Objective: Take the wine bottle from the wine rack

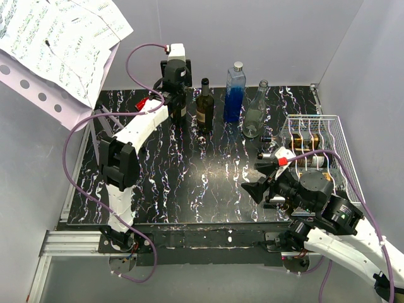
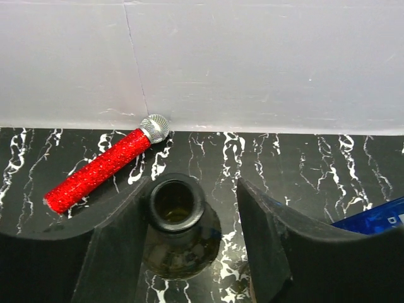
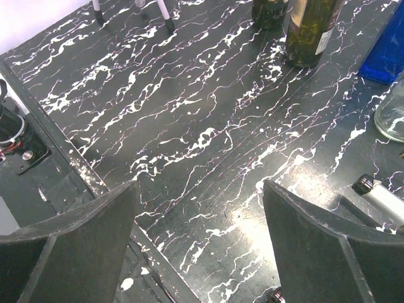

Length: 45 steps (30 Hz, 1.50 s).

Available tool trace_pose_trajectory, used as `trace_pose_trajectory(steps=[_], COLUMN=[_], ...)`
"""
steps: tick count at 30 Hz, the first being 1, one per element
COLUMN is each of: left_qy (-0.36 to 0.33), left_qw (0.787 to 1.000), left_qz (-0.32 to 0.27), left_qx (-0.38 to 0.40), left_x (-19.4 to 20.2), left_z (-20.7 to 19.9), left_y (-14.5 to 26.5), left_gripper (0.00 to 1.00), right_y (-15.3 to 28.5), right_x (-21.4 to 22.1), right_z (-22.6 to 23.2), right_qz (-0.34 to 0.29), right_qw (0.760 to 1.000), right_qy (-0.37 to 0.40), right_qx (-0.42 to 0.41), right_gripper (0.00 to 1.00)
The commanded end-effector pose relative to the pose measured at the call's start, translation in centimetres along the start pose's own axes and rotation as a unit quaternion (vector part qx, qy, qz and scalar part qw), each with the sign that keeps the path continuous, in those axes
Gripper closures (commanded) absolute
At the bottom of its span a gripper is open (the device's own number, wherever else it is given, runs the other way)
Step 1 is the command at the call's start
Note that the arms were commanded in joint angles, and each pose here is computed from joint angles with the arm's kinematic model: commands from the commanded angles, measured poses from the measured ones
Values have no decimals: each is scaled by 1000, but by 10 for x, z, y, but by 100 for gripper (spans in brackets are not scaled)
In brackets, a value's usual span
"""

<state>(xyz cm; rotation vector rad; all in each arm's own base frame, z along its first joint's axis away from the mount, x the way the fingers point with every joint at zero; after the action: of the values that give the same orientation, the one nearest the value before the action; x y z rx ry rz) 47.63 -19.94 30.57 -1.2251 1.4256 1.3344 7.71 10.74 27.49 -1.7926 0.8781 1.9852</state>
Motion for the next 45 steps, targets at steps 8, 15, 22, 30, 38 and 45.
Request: trace_pose_trajectory(steps=[8,15,22,30,38,45], left_qy=[31,43,49,33,37,38], left_qw=[996,978,952,920,874,870], left_qz=[-64,-67,-73,-56,23,67], left_qx=[57,194,292,388,483,488], left_x=[-75,-101,-127,-122,-42,43], left_z=[0,-11,-8,10,45,82], left_y=[42,83,142,217,290,325], left_gripper=[19,2,2,2,2,2], right_y=[-2,-5,-6,-15,-40,-63], right_x=[-2,-10,-21,-41,-43,-20], right_z=[-2,-5,-17,-25,-44,-57], right_qz=[-8,-6,10,11,146,273], right_qw=[1000,999,994,986,945,899], right_qy=[-9,-13,22,109,250,335], right_qx=[18,46,110,123,151,67], right_gripper=[10,4,3,5,9,14])
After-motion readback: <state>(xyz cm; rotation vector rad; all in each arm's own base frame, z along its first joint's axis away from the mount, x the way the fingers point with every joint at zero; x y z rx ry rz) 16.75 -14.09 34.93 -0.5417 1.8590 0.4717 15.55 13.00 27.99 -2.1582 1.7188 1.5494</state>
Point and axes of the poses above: each gripper's point midway between its finger pads, its own y axis back along the fingers, its own z axis along the line the jaws close on, x = y × z, the point moved 10 cm from there along y, back along the fingers, and after that the axes turned 6 degrees about y, right-handed, at the moved point
